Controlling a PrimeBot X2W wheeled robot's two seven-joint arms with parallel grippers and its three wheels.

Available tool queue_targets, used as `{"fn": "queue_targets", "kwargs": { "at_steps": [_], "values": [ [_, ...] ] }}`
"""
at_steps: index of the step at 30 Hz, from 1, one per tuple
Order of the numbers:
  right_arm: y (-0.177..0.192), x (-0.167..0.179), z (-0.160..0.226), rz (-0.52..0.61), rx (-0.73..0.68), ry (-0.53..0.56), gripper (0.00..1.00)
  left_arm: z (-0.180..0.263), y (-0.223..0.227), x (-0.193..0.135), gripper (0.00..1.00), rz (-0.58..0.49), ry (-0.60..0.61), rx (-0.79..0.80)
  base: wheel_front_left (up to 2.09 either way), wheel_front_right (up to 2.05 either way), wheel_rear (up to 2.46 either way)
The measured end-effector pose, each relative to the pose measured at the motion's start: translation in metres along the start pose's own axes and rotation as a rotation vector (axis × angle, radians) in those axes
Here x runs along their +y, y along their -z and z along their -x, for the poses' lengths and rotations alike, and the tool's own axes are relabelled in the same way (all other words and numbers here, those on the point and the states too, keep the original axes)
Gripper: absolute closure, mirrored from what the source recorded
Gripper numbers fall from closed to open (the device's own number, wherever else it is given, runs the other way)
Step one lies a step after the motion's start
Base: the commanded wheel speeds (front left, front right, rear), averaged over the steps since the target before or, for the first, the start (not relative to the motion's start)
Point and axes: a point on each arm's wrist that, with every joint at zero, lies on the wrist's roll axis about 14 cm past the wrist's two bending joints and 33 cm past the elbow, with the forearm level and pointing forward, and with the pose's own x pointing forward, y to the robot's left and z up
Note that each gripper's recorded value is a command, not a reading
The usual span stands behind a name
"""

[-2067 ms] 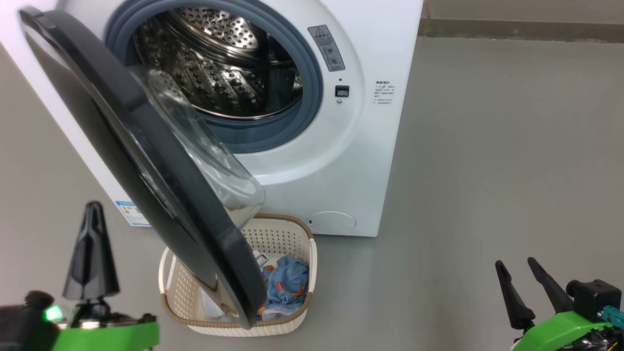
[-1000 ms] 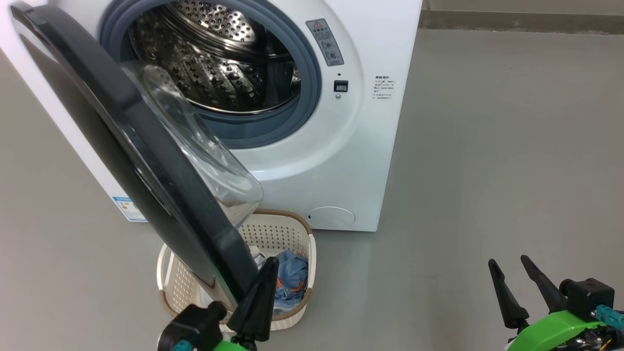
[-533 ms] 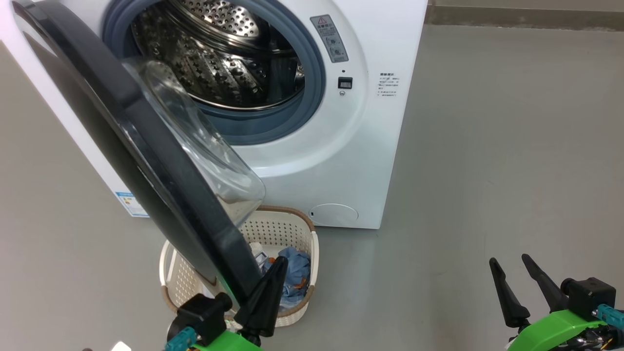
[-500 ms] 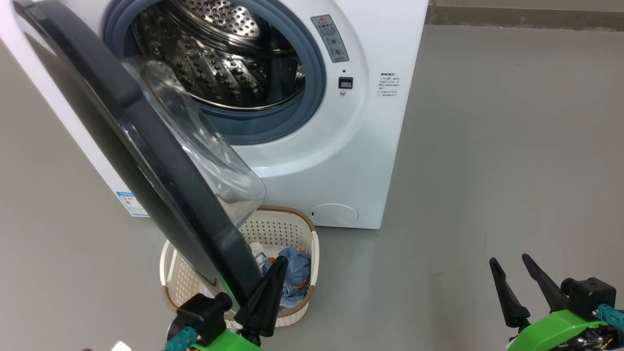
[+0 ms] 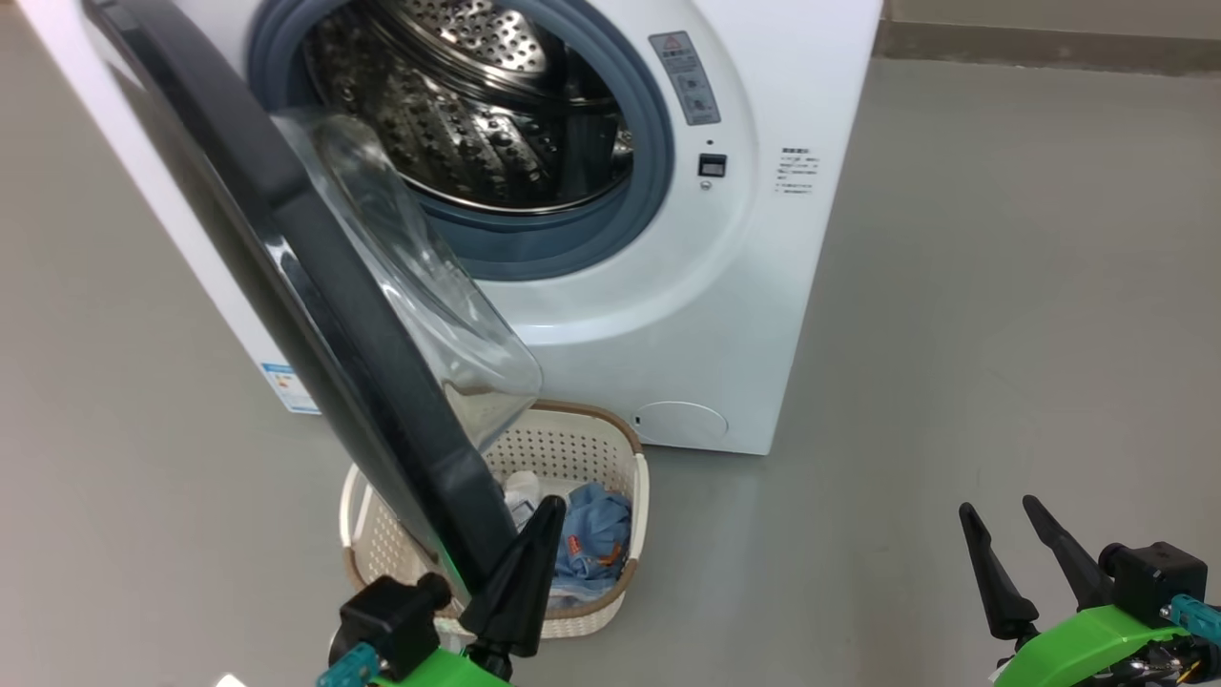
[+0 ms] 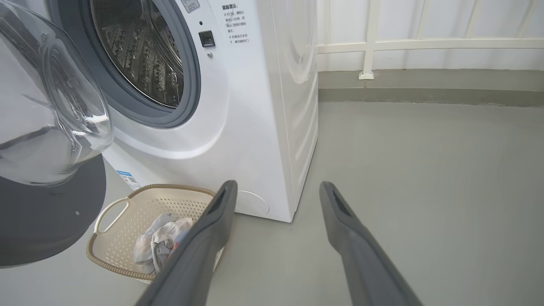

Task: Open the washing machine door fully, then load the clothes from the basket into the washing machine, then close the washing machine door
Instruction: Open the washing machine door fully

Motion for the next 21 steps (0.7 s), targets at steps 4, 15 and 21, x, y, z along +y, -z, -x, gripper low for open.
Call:
{"fn": "queue_targets", "kwargs": {
  "at_steps": [4, 15, 21],
  "values": [
    [-0.001, 0.007, -0.004, 0.002, -0.003, -0.020, 0.00, 0.006, -0.003, 0.006, 1.00, 0.001, -0.025, -0.011, 0.00, 0.00, 0.00],
    [-0.002, 0.031, -0.016, 0.005, -0.002, -0.090, 0.00, 0.021, -0.010, 0.020, 1.00, -0.006, -0.087, -0.034, 0.00, 0.00, 0.00],
    [0.000, 0.044, -0.024, 0.007, 0.003, -0.131, 0.00, 0.028, -0.015, 0.029, 1.00, -0.018, -0.122, -0.047, 0.00, 0.00, 0.00]
  ]
}}
